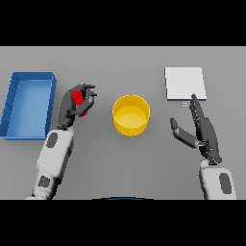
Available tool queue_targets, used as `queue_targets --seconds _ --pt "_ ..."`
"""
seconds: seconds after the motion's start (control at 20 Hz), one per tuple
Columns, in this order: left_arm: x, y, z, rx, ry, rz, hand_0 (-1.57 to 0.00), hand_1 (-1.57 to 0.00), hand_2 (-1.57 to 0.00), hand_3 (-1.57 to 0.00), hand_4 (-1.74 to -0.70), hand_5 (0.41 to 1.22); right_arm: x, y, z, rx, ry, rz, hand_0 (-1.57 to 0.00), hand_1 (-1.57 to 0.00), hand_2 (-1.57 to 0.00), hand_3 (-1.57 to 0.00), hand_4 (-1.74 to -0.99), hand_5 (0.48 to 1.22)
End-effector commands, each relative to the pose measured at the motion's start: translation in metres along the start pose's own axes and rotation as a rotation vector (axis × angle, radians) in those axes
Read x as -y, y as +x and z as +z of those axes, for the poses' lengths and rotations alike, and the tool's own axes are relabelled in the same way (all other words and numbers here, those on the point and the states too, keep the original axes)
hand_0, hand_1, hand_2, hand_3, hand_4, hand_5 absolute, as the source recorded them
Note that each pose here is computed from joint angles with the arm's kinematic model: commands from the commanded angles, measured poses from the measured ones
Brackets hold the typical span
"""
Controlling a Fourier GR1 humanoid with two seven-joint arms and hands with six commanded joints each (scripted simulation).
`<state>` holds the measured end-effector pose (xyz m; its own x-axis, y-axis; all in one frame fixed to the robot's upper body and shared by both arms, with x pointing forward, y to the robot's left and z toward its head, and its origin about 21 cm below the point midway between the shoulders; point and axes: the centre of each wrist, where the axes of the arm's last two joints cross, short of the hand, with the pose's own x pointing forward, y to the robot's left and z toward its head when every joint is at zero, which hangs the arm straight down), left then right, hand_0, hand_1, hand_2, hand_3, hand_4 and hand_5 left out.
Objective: Pick up the red beaker and tilt it to pour out 1 green nut into yellow bowl. Pick up the yellow bowl and place it on the metallic measuring scale.
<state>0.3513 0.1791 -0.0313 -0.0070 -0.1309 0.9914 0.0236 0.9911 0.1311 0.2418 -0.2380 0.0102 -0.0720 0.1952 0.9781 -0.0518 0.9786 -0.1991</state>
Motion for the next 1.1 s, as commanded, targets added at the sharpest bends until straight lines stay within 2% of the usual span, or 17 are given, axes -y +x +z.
queue_targets --seconds 0.0,0.05,0.2,0.35,0.55,0.6,0.75,0.85,1.0,1.05 --pt "-0.003 0.001 -0.003 0.005 0.011 -0.001 -1.07 -1.05 -1.05 -0.98 -1.48 0.998 0.001 -0.003 0.001 0.000 0.002 0.002 0.00 0.00 0.00 0.00 -1.291 0.647" --pt "-0.003 0.002 -0.004 0.010 0.015 -0.016 -1.17 -1.16 -1.15 -1.08 -1.53 1.043 0.002 -0.002 0.002 0.013 0.002 0.007 0.00 0.00 0.00 0.00 -1.291 0.649" --pt "0.001 0.000 -0.003 0.049 -0.006 -0.026 -1.36 -1.36 -1.36 -1.18 -1.62 1.130 0.003 -0.003 0.002 0.001 0.001 0.005 0.00 0.00 0.00 0.00 -1.290 0.649" --pt "0.003 0.004 -0.001 0.049 -0.024 -0.054 -1.47 -1.46 -1.46 -1.37 -1.54 1.174 0.000 -0.002 0.004 0.026 0.000 0.011 0.00 0.00 0.00 0.00 -1.288 0.648" --pt "0.004 0.015 -0.003 0.081 -0.027 -0.062 -1.53 -1.53 -1.53 -1.49 -1.51 1.202 0.002 -0.001 0.004 0.023 0.004 0.015 0.00 0.00 0.00 0.00 -1.292 0.655" --pt "0.004 0.020 -0.002 0.093 -0.027 -0.058 -1.54 -1.54 -1.54 -1.50 -1.50 1.206 -0.003 -0.002 0.005 0.021 0.013 0.007 0.00 0.00 0.00 0.00 -1.292 0.656" --pt "-0.005 0.039 -0.006 0.132 -0.030 -0.091 -1.55 -1.55 -1.55 -1.54 -1.50 1.213 -0.003 0.000 0.006 0.031 0.009 0.023 0.00 0.00 0.00 0.00 -1.294 0.664" --pt "0.001 0.051 -0.006 0.148 -0.049 -0.146 -1.56 -1.56 -1.56 -1.55 -1.50 1.216 0.000 -0.001 0.005 0.029 0.008 0.030 0.00 0.00 0.00 0.00 -1.289 0.664" --pt "0.000 0.070 -0.010 0.158 -0.082 -0.265 -1.57 -1.57 -1.56 -1.56 -1.62 1.174 0.000 0.000 0.000 0.029 0.018 0.026 0.00 0.00 0.00 0.00 -1.277 0.664" --pt "0.000 0.074 -0.012 0.157 -0.089 -0.294 -1.57 -1.57 -1.56 -1.56 -1.62 1.170 -0.001 0.000 -0.002 0.030 0.019 0.029 0.00 0.00 0.00 0.00 -1.277 0.667"
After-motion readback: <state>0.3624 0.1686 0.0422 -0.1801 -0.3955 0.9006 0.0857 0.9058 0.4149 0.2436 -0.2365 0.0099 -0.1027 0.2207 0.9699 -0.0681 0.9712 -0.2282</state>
